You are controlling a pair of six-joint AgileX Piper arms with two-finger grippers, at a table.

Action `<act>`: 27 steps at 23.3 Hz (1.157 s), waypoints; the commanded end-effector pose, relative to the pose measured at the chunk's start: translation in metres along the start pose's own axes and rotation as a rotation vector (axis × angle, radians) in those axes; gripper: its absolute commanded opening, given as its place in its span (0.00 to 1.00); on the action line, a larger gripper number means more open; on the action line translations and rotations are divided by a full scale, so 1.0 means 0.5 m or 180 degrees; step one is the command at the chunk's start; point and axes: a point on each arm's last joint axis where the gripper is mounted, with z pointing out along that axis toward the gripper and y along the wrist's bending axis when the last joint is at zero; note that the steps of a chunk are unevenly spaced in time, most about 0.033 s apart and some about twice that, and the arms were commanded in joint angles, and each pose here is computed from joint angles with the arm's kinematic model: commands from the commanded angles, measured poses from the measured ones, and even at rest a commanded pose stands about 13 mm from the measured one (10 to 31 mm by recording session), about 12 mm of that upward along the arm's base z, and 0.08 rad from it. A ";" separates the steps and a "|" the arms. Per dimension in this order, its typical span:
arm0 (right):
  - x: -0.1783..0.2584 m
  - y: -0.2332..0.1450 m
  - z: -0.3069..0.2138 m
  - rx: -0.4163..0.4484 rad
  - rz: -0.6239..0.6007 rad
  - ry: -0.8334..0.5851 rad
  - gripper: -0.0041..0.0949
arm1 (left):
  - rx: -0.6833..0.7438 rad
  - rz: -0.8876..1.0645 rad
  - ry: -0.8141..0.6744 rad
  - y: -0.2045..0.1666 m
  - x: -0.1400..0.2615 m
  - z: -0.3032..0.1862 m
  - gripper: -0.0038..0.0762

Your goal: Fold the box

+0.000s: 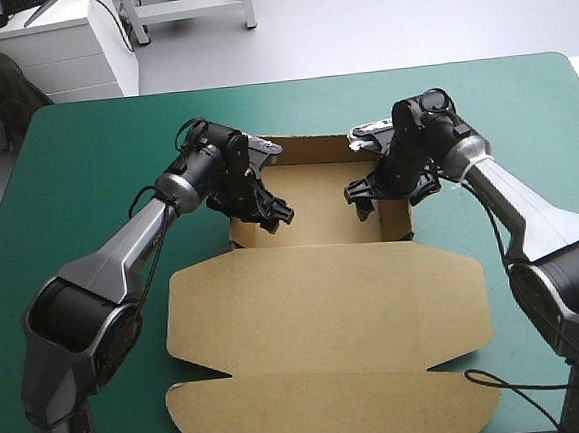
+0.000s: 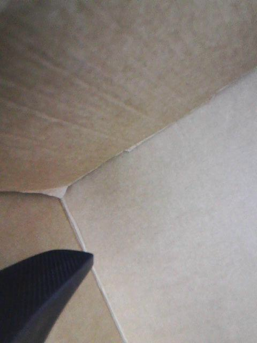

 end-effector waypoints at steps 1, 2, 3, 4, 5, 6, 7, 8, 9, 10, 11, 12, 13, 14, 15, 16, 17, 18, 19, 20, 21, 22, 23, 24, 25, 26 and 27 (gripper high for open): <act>0.003 0.008 -0.062 -0.0033 -0.0053 -0.0234 0.93 | 0.0017 -0.0016 -0.0173 -0.006 0.012 -0.082 0.77; 0.003 0.008 -0.062 -0.0033 -0.0053 -0.0234 0.93 | -0.0015 -0.0008 -0.0186 -0.004 0.013 -0.085 0.77; 0.003 0.008 -0.062 -0.0027 -0.0055 -0.0234 0.93 | -0.0053 0.0002 -0.0193 -0.002 0.014 -0.087 0.77; 0.003 0.008 -0.062 -0.0022 -0.0057 -0.0234 0.93 | -0.0109 0.0016 -0.0222 0.001 0.016 -0.096 0.77; 0.003 0.008 -0.064 -0.0022 -0.0057 -0.0240 0.93 | -0.0131 0.0022 -0.0237 0.002 0.017 -0.100 0.77; 0.004 0.008 -0.068 -0.0023 -0.0059 -0.0255 0.93 | -0.0133 0.0036 -0.0279 0.002 0.018 -0.111 0.77; 0.005 0.008 -0.070 -0.0023 -0.0059 -0.0261 0.93 | -0.0128 0.0035 -0.0287 0.002 0.019 -0.113 0.77; 0.007 0.009 -0.079 -0.0024 -0.0062 -0.0295 0.91 | -0.0129 0.0034 -0.0346 0.002 0.021 -0.127 0.77; 0.008 0.010 -0.084 -0.0025 -0.0064 -0.0316 0.91 | -0.0129 0.0034 -0.0370 0.002 0.022 -0.134 0.77; 0.009 0.011 -0.102 -0.0028 -0.0072 -0.0397 0.90 | -0.0185 0.0045 -0.0425 0.005 0.027 -0.149 0.77; 0.008 0.013 -0.121 -0.0032 -0.0081 -0.0491 0.89 | -0.0264 0.0060 -0.0476 0.009 0.031 -0.164 0.76; 0.008 0.015 -0.137 -0.0035 -0.0088 -0.0564 0.88 | -0.0281 0.0061 -0.0538 0.010 0.036 -0.180 0.76; 0.010 0.017 -0.161 -0.0039 -0.0099 -0.0675 0.88 | -0.0318 0.0069 -0.0617 0.011 0.044 -0.202 0.75; 0.011 0.018 -0.172 -0.0041 -0.0104 -0.0726 0.88 | -0.0355 0.0074 -0.0660 0.013 0.048 -0.214 0.75; 0.014 0.019 -0.185 -0.0043 -0.0109 -0.0782 0.88 | -0.0393 0.0077 -0.0720 0.015 0.054 -0.230 0.75; 0.016 0.020 -0.197 -0.0045 -0.0114 -0.0834 0.88 | -0.0398 0.0080 -0.0782 0.014 0.061 -0.246 0.74; 0.020 0.021 -0.208 -0.0047 -0.0118 -0.0876 0.88 | -0.0388 0.0075 -0.0837 0.013 0.067 -0.260 0.72; 0.023 0.021 -0.213 -0.0041 -0.0121 -0.0897 0.88 | -0.0392 0.0071 -0.0907 0.013 0.075 -0.278 0.70; 0.027 0.021 -0.224 -0.0034 -0.0126 -0.0937 0.88 | -0.0394 0.0067 -0.0982 0.013 0.084 -0.297 0.67; 0.031 0.021 -0.231 -0.0014 -0.0133 -0.0967 0.88 | -0.0397 0.0064 -0.1090 0.013 0.098 -0.324 0.63; 0.034 0.021 -0.239 -0.0015 -0.0136 -0.0996 0.88 | -0.0406 0.0081 -0.1225 0.012 0.117 -0.358 0.58; 0.035 0.021 -0.241 -0.0015 -0.0136 -0.1005 0.88 | -0.0416 0.0117 -0.1292 0.012 0.127 -0.374 0.55; 0.036 0.021 -0.243 -0.0008 -0.0138 -0.1014 0.88 | -0.0425 0.0165 -0.1377 0.011 0.142 -0.397 0.52; 0.036 0.021 -0.243 -0.0001 -0.0139 -0.1014 0.88 | -0.0430 0.0201 -0.1469 0.011 0.157 -0.418 0.49; 0.037 0.021 -0.244 -0.0001 -0.0140 -0.1018 0.88 | -0.0433 0.0230 -0.1545 0.010 0.170 -0.436 0.46; 0.037 0.020 -0.244 0.0006 -0.0141 -0.1018 0.88 | -0.0441 0.0281 -0.1641 0.009 0.187 -0.458 0.43; 0.037 0.020 -0.244 0.0006 -0.0141 -0.1018 0.88 | -0.0454 0.0299 -0.1742 0.009 0.206 -0.480 0.41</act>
